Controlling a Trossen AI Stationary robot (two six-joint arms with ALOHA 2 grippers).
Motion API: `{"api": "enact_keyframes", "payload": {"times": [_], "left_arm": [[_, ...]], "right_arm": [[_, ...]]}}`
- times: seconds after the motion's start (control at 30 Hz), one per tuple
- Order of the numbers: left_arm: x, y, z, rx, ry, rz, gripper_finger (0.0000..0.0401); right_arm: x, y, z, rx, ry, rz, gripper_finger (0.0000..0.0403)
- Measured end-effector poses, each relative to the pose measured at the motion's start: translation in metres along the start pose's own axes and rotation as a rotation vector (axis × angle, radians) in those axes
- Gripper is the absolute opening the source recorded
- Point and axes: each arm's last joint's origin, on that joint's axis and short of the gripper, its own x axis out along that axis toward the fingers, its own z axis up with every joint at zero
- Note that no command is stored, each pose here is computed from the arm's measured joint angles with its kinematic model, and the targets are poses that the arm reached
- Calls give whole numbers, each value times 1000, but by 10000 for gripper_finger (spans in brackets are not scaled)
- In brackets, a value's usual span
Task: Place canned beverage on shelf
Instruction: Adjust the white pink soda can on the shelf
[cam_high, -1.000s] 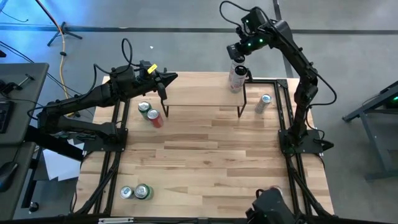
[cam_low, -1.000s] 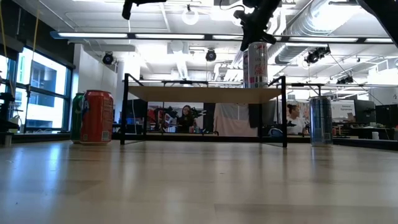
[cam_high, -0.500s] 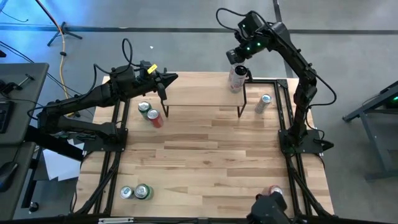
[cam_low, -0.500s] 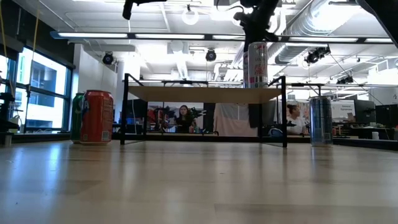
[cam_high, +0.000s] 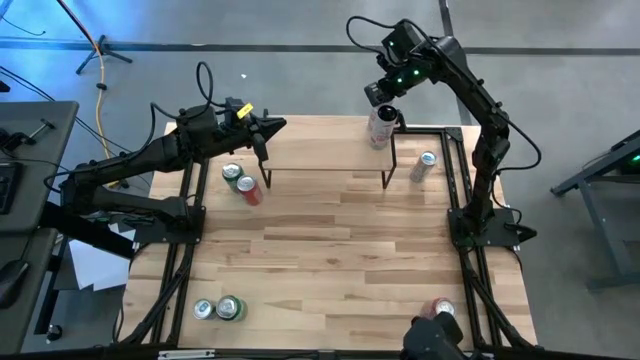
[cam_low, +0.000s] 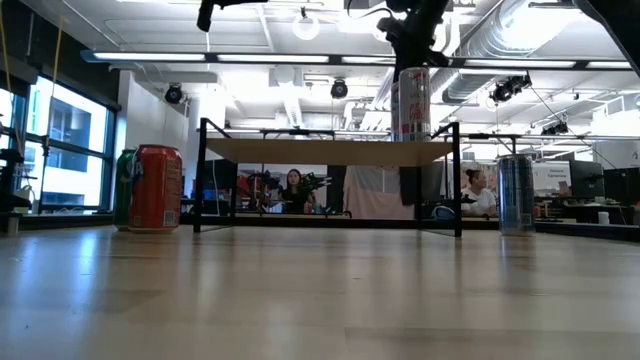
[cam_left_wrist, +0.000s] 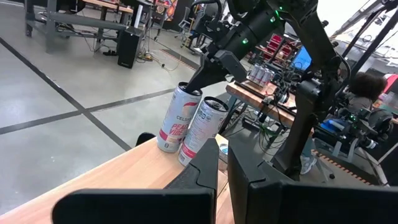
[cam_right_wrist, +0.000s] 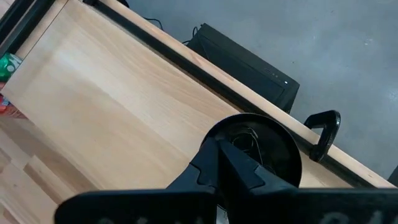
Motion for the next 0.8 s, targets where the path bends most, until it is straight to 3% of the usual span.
{"api": "enact_keyframes", "payload": {"times": [0.8], "left_arm": [[0,0,0,6,-2,0,0]], "right_arm": [[-15,-1,-3,-36,-32,7,0]]}}
